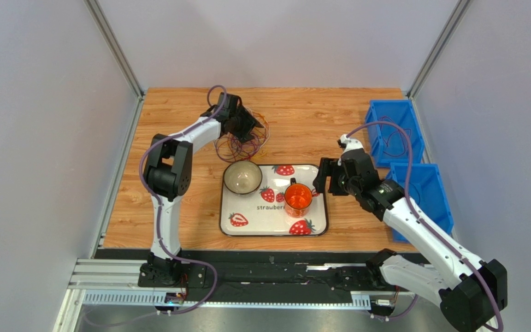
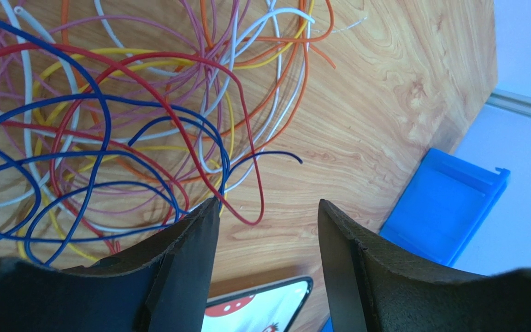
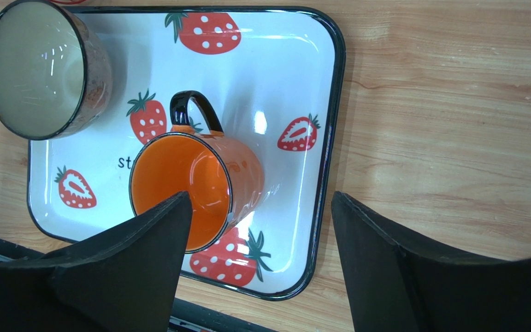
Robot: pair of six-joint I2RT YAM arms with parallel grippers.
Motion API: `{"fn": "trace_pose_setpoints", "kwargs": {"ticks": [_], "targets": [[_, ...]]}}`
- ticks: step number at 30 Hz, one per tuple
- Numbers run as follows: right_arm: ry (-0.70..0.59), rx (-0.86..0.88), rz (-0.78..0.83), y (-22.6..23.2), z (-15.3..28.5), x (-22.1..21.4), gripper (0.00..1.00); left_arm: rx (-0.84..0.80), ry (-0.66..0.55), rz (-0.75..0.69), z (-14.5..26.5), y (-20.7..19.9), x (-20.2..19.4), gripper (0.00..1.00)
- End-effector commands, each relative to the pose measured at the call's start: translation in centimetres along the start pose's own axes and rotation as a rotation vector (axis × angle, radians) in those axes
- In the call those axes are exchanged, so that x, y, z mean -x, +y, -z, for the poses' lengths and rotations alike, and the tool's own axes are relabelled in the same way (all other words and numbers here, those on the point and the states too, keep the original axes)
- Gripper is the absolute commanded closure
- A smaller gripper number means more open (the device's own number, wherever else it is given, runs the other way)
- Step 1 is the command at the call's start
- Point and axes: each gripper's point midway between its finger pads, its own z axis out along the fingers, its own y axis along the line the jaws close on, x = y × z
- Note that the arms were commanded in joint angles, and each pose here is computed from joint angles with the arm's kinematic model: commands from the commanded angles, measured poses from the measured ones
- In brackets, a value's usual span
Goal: Untangle the cables
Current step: Untie the cable.
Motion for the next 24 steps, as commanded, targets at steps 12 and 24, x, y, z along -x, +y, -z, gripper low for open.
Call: {"fn": "trace_pose_setpoints", "kwargs": {"ticks": [12,24], "targets": [[-0.032,-0.033,0.063,-0.8,0.1,0.5,0.21,-0.072,-0.045,0.042,-1.4,-2.1,1.3,0.45],[-0.026,-0.038,0.07,-0.9,-0.2,0.4,0.21,-0.059,-0.037,0.033,-2.2,-1.8,1.3,1.0]]}}
